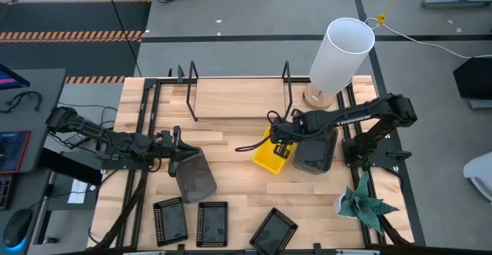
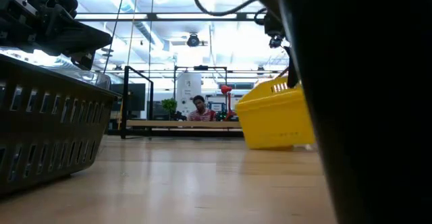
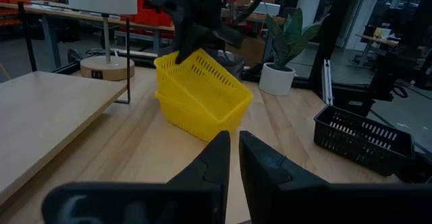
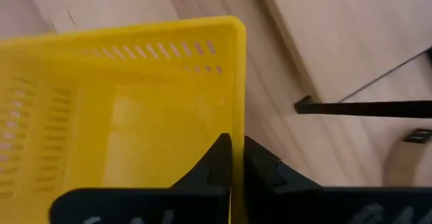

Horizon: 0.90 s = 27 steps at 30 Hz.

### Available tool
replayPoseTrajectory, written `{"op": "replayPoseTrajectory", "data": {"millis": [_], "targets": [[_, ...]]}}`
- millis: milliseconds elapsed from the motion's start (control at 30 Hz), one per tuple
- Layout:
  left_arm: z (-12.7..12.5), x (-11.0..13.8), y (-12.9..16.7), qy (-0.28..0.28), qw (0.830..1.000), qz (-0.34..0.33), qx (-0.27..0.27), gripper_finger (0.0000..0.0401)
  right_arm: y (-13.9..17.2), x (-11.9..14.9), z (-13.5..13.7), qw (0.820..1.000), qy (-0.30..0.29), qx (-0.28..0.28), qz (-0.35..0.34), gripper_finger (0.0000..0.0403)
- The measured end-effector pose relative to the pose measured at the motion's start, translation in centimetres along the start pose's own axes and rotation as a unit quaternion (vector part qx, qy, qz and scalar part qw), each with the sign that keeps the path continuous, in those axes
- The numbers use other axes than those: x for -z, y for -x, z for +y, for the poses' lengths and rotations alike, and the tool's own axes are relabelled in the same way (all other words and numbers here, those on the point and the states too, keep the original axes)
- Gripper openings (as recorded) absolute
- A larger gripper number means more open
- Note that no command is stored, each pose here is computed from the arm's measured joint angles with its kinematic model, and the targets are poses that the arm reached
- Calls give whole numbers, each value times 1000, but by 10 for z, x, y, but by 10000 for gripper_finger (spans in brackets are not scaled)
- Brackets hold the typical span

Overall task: Stack baskets on shelf by color
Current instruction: Stack the left yellow bin on the yellow bins, then put the stacked yellow bins on the shelf

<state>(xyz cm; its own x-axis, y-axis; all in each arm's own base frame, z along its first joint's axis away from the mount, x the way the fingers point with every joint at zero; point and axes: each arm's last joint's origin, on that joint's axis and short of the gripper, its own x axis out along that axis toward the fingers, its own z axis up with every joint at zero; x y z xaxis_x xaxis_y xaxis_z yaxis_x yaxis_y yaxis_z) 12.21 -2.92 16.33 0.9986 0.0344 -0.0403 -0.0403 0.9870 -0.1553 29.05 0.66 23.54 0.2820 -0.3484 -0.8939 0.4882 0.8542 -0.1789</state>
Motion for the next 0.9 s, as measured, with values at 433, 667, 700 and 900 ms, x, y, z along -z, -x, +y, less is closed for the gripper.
{"op": "replayPoseTrajectory", "data": {"millis": [433, 667, 700, 900], "targets": [[0, 0, 0, 0, 1000, 0, 0, 33, -15, 8, 6, 997, 10, -69, 15, 93], [0, 0, 0, 0, 1000, 0, 0, 40, 7, -11, -7, 998, 12, -53, 24, 171], [0, 0, 0, 0, 1000, 0, 0, 41, 11, -15, -6, 998, 11, -57, 15, 179], [0, 0, 0, 0, 1000, 0, 0, 34, 24, -22, 25, 990, 12, -132, -48, 198]]}}
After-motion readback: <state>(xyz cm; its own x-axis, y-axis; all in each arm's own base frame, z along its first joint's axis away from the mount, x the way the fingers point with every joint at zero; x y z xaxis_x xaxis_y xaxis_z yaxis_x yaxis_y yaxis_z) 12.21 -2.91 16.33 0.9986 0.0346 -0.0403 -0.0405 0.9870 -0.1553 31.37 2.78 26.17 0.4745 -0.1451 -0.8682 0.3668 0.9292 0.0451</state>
